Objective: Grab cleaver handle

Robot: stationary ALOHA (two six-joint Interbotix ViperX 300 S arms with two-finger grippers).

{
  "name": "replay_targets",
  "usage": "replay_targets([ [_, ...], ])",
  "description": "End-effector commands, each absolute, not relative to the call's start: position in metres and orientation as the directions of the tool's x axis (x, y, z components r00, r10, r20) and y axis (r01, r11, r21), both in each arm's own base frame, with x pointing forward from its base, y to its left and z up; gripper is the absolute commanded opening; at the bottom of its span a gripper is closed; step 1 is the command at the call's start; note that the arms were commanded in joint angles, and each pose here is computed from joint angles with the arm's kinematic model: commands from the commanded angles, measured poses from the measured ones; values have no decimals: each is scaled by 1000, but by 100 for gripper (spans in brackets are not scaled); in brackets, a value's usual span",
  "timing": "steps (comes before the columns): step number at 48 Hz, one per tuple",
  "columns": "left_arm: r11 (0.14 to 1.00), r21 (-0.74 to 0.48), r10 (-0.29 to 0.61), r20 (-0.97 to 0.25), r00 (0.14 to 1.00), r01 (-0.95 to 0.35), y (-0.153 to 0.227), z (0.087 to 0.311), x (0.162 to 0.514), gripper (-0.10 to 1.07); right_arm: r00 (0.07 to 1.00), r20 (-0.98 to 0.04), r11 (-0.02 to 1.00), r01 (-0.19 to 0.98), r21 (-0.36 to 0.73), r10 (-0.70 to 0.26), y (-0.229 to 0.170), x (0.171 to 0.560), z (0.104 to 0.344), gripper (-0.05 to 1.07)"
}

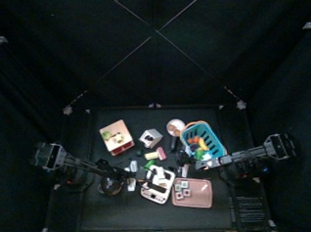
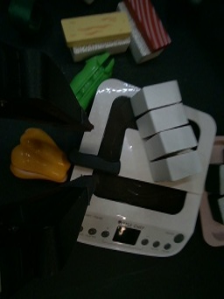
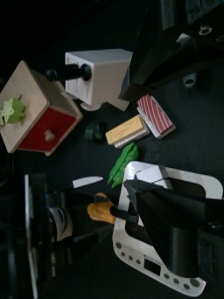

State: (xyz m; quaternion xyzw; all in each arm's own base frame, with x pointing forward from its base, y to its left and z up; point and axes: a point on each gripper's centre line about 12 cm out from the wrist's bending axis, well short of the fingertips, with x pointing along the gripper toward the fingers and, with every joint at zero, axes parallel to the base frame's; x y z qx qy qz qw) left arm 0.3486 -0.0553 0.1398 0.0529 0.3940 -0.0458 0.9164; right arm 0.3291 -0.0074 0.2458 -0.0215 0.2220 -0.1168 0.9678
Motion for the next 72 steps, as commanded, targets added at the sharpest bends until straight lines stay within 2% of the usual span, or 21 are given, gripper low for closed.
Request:
replay_targets([
  [1,991,63,-37,-724,688,120,-56,140,360,83,884,-400,970,228,-84,-243,-11,330,256,101],
  [32,990,71,-28,-755,656,125,-59,124,364,80,872,-414,965,253,-74,-260,-17,329,252,101],
  [40,989,73,-27,-758,651,126,-58,122,364,74,871,-415,964,254,-75,-262,-18,328,251,101],
  [55,989,73,-29,-752,659,127,-58,126,364,57,866,-422,962,264,-74,-270,-21,327,248,101],
  [72,983,70,-63,-744,666,171,-75,131,359,56,862,-427,960,270,-67,-273,-22,326,247,101],
])
